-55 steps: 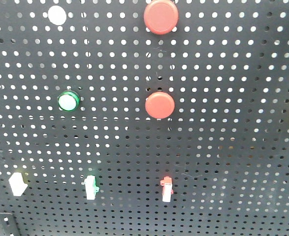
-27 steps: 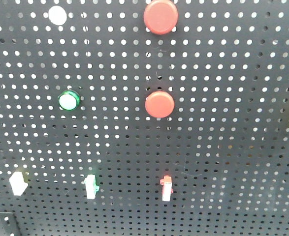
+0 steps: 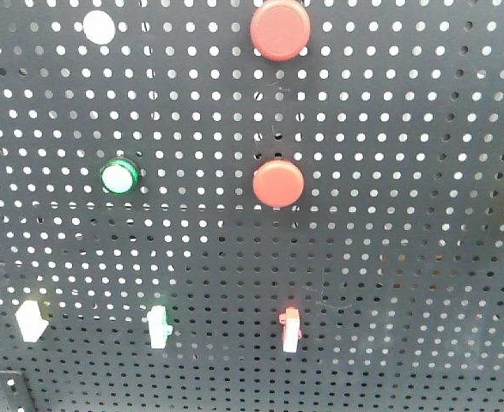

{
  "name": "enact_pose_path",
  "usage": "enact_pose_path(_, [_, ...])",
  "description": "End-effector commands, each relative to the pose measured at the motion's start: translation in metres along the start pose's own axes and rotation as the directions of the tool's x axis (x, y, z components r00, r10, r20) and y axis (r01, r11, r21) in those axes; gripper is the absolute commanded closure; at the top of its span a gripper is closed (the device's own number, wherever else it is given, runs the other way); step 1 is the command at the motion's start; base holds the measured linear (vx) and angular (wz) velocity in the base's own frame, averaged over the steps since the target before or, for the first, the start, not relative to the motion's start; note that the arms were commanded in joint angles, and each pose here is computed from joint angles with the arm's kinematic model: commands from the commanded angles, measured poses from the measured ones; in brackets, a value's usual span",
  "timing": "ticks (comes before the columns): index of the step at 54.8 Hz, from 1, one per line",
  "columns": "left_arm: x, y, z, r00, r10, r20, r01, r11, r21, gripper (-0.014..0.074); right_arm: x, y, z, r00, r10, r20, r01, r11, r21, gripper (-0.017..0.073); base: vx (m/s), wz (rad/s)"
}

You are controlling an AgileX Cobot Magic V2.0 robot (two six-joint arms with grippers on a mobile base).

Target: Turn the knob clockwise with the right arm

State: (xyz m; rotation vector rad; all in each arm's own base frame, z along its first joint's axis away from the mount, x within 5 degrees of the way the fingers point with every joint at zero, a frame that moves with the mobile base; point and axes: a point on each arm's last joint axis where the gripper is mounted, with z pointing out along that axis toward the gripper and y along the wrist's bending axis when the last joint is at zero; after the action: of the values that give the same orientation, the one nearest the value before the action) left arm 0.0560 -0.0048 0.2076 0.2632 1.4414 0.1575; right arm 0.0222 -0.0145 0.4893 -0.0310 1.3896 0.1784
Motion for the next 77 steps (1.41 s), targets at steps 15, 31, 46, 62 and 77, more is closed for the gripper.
enact_pose_path(15, [0.003, -0.002, -0.001, 0.998, -0.010, 0.060, 0.010, 1.000, -0.005, 0.0600, 0.056, 0.016, 0.029, 0.972, -0.201, 0.122, 0.213, 0.972, -0.095, 0.0565, 0.00, 0.00])
enact_pose_path(31, [0.003, -0.002, -0.001, 0.998, -0.010, 0.060, 0.010, 1.000, -0.005, 0.0600, 0.116, 0.014, 0.041, 0.975, -0.199, -0.095, 0.188, 0.976, -0.110, 0.0564, 0.00, 0.00])
enact_pose_path(46, [0.003, -0.002, -0.001, 0.998, -0.010, 0.060, 0.010, 1.000, -0.005, 0.0600, 0.151, 0.014, 0.044, 0.954, -0.226, -0.194, 0.204, 0.971, -0.127, 0.0564, 0.00, 0.00])
enact_pose_path(62, [0.003, -0.002, -0.001, 0.998, -0.010, 0.060, 0.010, 1.000, -0.005, 0.0600, 0.216, 0.018, 0.041, 0.948, -0.157, -0.278, 0.102, 0.974, -0.203, 0.0564, 0.00, 0.00])
enact_pose_path(77, [0.003, -0.002, -0.001, 0.998, -0.010, 0.060, 0.010, 1.000, -0.005, 0.0600, 0.248, -0.006, 0.011, 0.984, -0.106, -0.141, 0.110, 0.994, 0.027, 0.0564, 0.00, 0.00])
